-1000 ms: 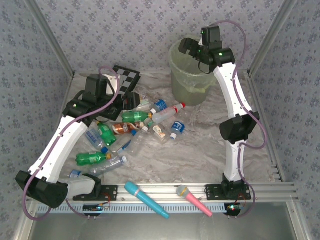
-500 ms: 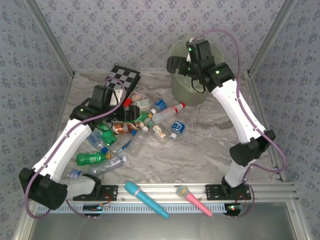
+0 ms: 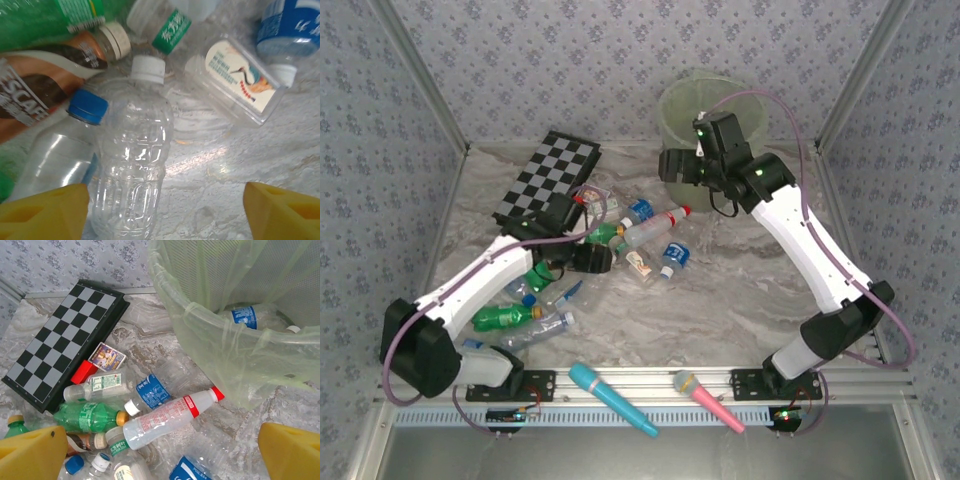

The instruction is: Put the plastic bottles in the bin

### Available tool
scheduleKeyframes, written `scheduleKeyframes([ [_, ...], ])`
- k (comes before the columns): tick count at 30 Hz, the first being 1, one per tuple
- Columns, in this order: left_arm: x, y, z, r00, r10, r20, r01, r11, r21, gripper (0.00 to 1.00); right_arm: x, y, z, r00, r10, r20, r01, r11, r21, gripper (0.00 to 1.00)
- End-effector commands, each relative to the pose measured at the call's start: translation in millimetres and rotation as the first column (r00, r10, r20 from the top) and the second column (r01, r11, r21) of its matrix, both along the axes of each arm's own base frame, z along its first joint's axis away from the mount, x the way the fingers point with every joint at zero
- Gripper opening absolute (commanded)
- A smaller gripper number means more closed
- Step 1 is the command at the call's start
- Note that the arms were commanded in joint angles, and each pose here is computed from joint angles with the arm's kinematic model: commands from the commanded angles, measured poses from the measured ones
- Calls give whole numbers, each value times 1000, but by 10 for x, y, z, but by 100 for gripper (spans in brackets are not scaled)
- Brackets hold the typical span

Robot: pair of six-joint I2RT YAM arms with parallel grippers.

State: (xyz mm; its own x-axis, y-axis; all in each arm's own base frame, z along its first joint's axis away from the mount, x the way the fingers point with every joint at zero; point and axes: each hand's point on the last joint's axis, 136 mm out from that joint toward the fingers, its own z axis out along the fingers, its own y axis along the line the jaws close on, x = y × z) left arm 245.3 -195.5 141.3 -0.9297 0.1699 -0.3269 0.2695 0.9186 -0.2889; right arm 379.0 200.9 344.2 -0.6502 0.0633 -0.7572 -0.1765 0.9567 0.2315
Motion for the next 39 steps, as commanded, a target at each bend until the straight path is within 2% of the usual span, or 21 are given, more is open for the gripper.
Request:
scheduleKeyframes([
  [1,-79,18,-206,999,18,-39,-16,997,70,76,-67,-95,86,999,32,17,-32,999,2,100],
  [11,-152,73,-611,997,15,-74,-2,985,173,75,-48,-280,79,999,39,25,-40,999,24,100],
  [21,-262,60,-947,993,-18,-116,44,973,226,72,-36,-284,92,999,35,34,-37,998,41,100],
  [26,-182,12,-1027,995,-23,-98,44,973,227,67,-55,-226,89,999,45,30,-46,998,47,100],
  [36,-188,33,-1074,996,-9,-88,30,971,238,70,-67,-148,115,998,61,31,-62,997,42,100],
  [39,-187,11,-1064,996,-8,-88,28,973,231,63,-61,-123,113,997,67,28,-68,997,40,100],
])
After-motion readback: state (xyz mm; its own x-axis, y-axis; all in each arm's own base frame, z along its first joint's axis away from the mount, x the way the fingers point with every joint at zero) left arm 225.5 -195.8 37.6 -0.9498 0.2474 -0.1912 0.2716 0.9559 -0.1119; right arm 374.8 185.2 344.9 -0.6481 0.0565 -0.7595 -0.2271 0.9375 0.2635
